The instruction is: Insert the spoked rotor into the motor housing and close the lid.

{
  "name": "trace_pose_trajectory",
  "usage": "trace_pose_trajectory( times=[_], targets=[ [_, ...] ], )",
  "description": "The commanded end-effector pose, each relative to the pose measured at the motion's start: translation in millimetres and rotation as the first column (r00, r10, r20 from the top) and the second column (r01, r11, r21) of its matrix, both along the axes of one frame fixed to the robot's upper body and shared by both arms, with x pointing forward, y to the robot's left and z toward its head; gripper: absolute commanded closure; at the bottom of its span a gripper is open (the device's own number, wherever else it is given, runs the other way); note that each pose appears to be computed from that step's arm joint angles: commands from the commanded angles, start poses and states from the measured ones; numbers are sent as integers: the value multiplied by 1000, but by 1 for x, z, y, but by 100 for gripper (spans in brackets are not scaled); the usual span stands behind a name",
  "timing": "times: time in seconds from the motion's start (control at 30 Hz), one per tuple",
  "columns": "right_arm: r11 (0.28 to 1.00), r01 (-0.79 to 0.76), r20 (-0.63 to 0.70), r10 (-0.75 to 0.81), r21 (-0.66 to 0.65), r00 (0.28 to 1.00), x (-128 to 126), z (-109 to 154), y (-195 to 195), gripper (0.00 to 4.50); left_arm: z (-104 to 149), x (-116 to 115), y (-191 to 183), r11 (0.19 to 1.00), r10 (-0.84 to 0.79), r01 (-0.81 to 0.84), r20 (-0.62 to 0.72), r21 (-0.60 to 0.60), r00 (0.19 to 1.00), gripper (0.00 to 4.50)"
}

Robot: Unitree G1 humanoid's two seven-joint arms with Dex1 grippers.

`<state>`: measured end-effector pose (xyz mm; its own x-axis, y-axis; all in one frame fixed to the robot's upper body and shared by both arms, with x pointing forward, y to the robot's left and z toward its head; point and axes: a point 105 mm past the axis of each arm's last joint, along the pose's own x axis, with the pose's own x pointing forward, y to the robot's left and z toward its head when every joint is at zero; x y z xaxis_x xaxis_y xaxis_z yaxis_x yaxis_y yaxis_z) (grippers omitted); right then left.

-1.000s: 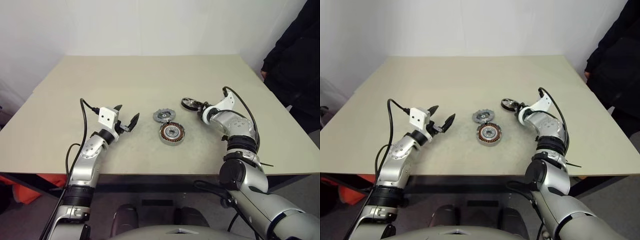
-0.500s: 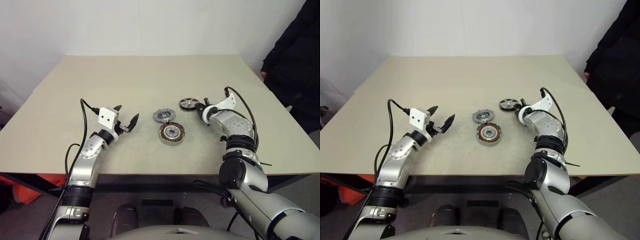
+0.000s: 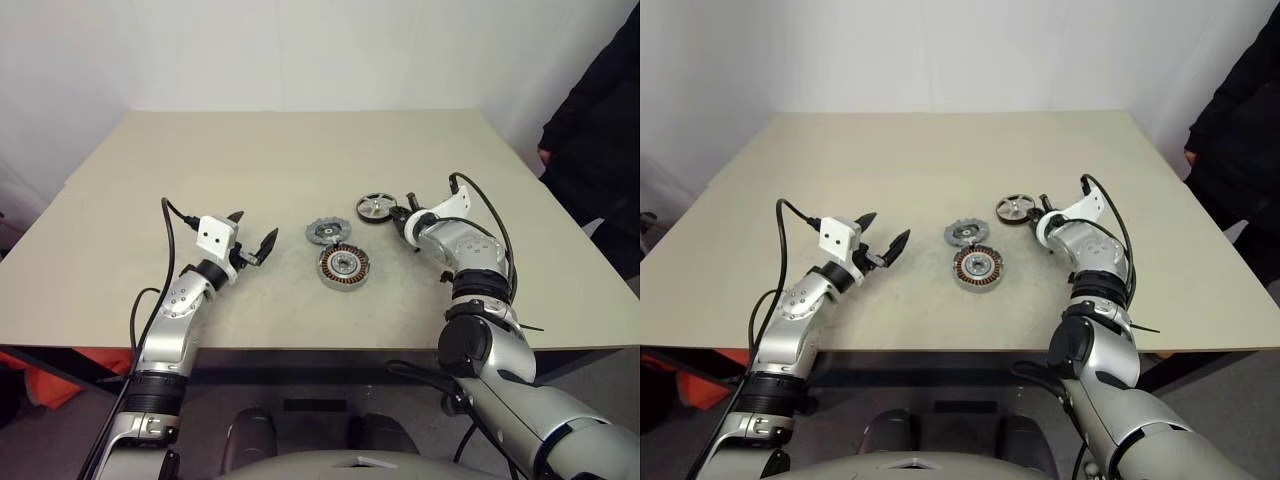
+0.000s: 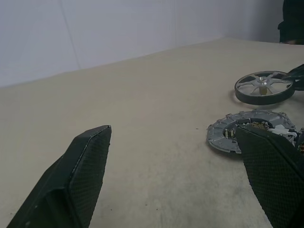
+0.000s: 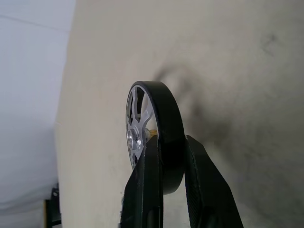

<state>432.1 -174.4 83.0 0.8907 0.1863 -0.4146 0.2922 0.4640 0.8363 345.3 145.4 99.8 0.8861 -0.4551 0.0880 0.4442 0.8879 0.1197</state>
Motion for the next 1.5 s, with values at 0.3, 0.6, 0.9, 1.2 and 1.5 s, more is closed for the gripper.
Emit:
trace_pose_trajectory(
  times=[0.3, 0.6, 0.9, 1.2, 1.5],
  targets=[
    [959, -266, 189, 244, 102, 951, -22, 51, 10, 419, 11, 0, -1, 1000, -9, 9, 52, 16, 999, 14],
    [863, -504, 229, 485, 26, 844, -67, 59, 28, 419, 9, 1, -7, 1000, -22, 22, 47, 10, 999, 14],
    [829, -559, 177, 549, 11, 817, -89, 42, 39, 419, 8, 0, -8, 1000, -26, 25, 45, 8, 999, 14],
    [812, -583, 115, 581, -18, 806, -103, 27, 41, 419, 7, -1, -8, 1000, -26, 25, 41, 9, 999, 14],
    [808, -589, 78, 589, -24, 804, -112, 15, 44, 419, 7, -1, -8, 1000, -29, 29, 41, 13, 999, 14]
  ],
)
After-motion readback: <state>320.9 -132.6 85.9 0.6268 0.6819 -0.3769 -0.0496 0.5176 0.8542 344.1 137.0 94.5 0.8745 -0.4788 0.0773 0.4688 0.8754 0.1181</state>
